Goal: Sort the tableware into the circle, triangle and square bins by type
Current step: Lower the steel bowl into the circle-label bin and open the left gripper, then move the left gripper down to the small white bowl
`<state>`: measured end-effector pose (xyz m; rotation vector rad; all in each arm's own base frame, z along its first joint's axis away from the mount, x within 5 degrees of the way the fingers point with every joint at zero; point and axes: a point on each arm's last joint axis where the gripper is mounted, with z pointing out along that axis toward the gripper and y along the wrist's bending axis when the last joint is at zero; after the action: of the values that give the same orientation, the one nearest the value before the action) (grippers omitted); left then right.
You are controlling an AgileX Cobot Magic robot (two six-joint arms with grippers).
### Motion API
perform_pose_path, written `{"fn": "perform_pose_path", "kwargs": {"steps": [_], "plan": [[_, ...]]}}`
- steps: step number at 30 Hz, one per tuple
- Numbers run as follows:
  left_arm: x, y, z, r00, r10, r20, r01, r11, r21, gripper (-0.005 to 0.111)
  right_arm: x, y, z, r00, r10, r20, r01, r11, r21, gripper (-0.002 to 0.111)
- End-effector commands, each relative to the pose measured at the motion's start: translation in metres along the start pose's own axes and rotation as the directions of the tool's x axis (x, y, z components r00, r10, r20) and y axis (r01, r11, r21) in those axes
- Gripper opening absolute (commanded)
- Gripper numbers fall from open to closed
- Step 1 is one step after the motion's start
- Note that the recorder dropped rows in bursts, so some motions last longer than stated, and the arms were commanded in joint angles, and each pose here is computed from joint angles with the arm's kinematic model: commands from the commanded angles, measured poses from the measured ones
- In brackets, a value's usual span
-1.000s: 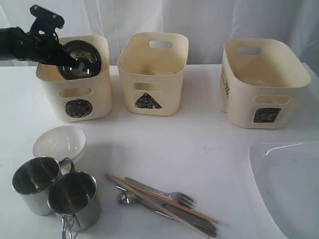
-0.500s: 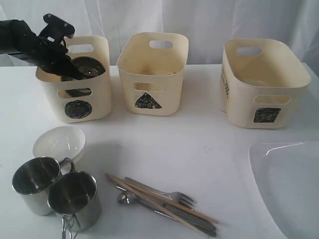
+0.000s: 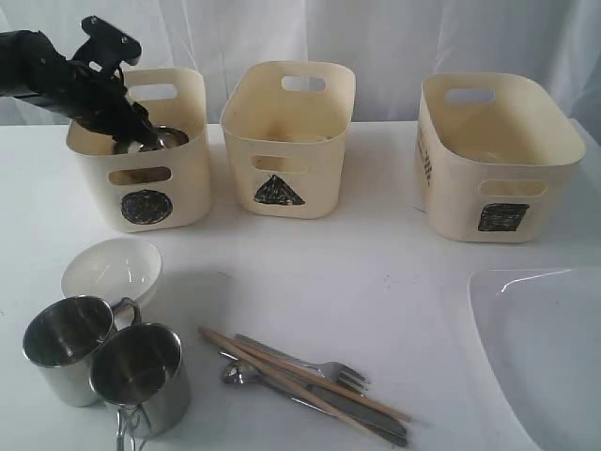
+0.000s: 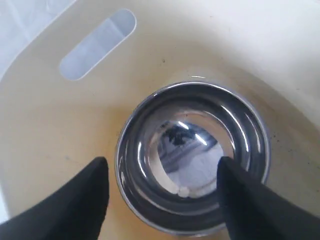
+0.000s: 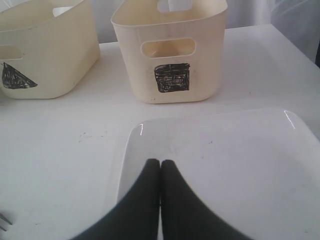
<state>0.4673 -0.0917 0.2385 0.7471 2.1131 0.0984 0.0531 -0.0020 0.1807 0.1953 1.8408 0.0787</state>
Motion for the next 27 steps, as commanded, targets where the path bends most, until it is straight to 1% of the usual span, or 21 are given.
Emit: {"fn": "perform_pose_path", "kwargs": {"steps": [1,5,8,10,12,13,15,16,18,21,22,24,27], "plan": [[-0.013,0.005,-0.018,0.999,-0.011,0.038,0.011,1.000,-0.012,0.067,-0.001,0.000,0.000,1.000,0.000,0.014,0.000,1.000,-0.002,0.000],[-0.031,0.013,-0.050,0.996,-0.006,0.089,0.009,0.999,-0.035,0.067,-0.001,0.000,0.000,1.000,0.000,0.014,0.000,1.000,-0.002,0.000],[-0.047,0.022,-0.093,0.991,0.006,0.133,0.002,0.998,-0.063,0.067,-0.001,0.000,0.000,1.000,0.000,0.014,0.000,1.000,-0.002,0.000],[-0.054,0.024,-0.123,0.991,0.005,0.136,0.003,0.998,-0.055,0.063,-0.001,0.000,0.000,1.000,0.000,0.014,0.000,1.000,-0.002,0.000],[-0.058,0.026,-0.157,0.991,-0.036,0.129,0.041,0.998,-0.038,0.052,-0.001,0.000,0.000,1.000,0.000,0.014,0.000,1.000,-0.002,0.000],[-0.058,0.025,-0.171,0.991,-0.073,0.112,0.076,0.997,-0.021,0.042,-0.001,0.000,0.000,1.000,0.000,0.014,0.000,1.000,-0.002,0.000],[-0.054,0.023,-0.188,0.990,-0.126,0.066,0.125,0.992,0.010,0.014,-0.001,0.000,0.000,1.000,0.000,0.014,0.000,1.000,-0.002,0.000],[-0.050,0.022,-0.193,0.988,-0.150,0.026,0.149,0.988,0.027,0.000,-0.001,0.000,0.000,1.000,0.000,0.014,0.000,1.000,-0.002,0.000],[-0.042,0.016,-0.195,0.979,-0.190,-0.075,0.195,0.978,0.072,0.001,-0.001,0.000,0.000,1.000,0.000,0.014,0.000,1.000,-0.002,0.000],[-0.025,0.006,-0.186,0.938,-0.260,-0.229,0.290,0.951,0.109,0.000,-0.001,0.000,0.000,1.000,0.000,0.014,0.000,1.000,-0.002,0.000],[-0.016,0.002,-0.181,0.919,-0.274,-0.285,0.317,0.941,0.116,0.000,-0.001,0.000,0.000,1.000,0.000,0.014,0.000,1.000,-0.002,0.000],[-0.002,-0.004,-0.174,0.891,-0.290,-0.351,0.347,0.931,0.112,0.000,-0.001,0.000,0.000,1.000,0.000,0.014,0.000,1.000,-0.002,0.000],[0.015,-0.007,-0.169,0.848,-0.326,-0.419,0.380,0.924,0.051,0.000,-0.001,0.000,0.000,1.000,0.000,0.014,0.000,1.000,-0.002,0.000]]}}
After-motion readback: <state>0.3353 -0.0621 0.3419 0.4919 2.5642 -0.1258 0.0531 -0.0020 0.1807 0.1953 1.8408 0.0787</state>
